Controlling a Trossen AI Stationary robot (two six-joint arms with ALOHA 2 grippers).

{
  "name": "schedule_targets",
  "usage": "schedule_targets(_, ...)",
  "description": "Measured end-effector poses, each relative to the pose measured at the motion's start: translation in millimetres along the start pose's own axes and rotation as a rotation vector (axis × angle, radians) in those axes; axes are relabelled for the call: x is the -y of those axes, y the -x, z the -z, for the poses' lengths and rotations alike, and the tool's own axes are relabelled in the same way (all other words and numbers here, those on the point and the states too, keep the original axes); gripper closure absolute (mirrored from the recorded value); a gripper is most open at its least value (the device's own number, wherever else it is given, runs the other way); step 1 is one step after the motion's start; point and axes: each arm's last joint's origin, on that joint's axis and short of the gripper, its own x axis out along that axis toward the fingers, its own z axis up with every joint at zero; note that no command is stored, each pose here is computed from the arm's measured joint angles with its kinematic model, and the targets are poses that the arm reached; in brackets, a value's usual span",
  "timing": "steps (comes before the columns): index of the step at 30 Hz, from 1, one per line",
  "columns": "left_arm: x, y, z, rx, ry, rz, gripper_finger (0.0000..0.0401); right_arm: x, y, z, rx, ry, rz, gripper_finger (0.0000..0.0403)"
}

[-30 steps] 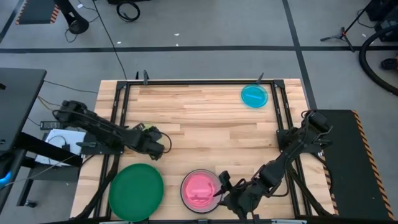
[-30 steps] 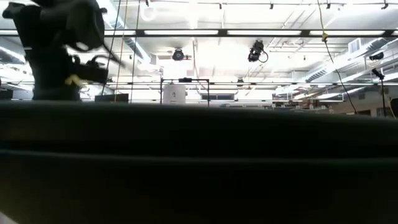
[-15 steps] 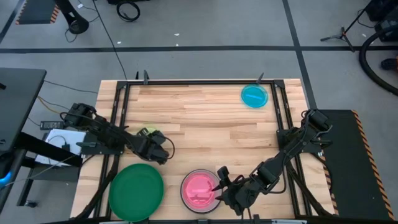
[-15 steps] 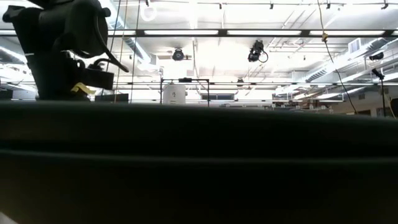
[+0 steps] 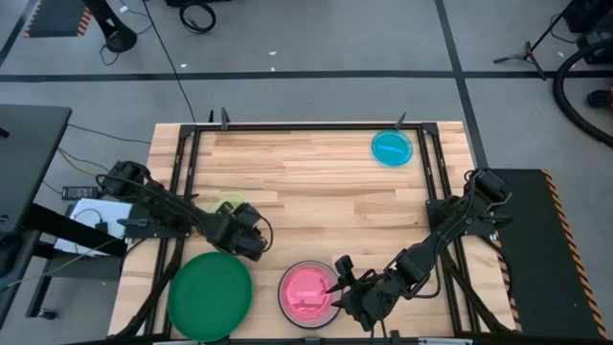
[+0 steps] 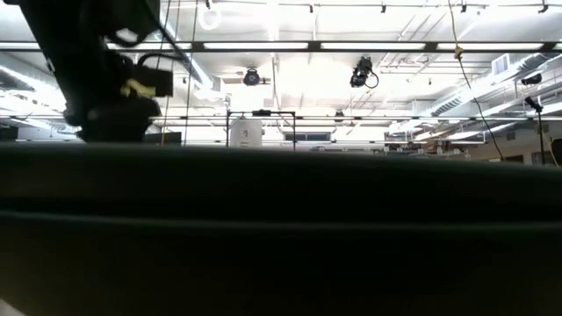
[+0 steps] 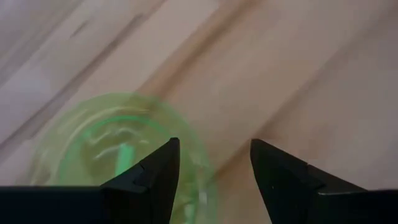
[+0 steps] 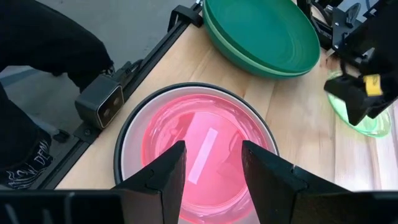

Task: Stack plastic plates
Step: Stack the light green plate on top of the pink plate

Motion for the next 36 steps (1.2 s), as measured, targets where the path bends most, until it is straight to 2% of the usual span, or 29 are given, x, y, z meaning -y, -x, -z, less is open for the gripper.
schedule_targets(3, 1.6, -10.4, 3.8, 0.001, 0.008, -0.062, 0.0198, 1.3, -0.5, 0.1, -0.001, -0.002, 0.004, 0.0237)
schedule_targets(9, 11.8, -31.6, 13.3, -0.012, -0.004, -0.108, 0.0198, 1.4, -0.6, 0.1, -0.001, -0.003, 0.004, 0.0238)
schedule_targets(16, 8.0, -35.2, 17.4, -0.018, 0.052, -0.181, 0.0206, 1.4, -0.6, 0.1, -0.001, -0.004, 0.004, 0.0238)
schedule_targets(21, 2.8, -35.7, 19.8, -0.041, 0.024, -0.224, 0.0257, 1.4, -0.6, 0.3, -0.003, -0.003, 0.004, 0.0238)
schedule_targets(29, -2.0, -38.9, 26.0, -0.066, 0.039, -0.232, 0.0384, -0.6, 0.1, 2.0, -0.019, -0.037, -0.003, 0.0238)
schedule_targets(36, -7.7, -14.2, 23.0, -0.048, 0.001, -0.18, 0.0395, -2.6, 0.8, 3.4, -0.03, -0.028, -0.009, 0.0238)
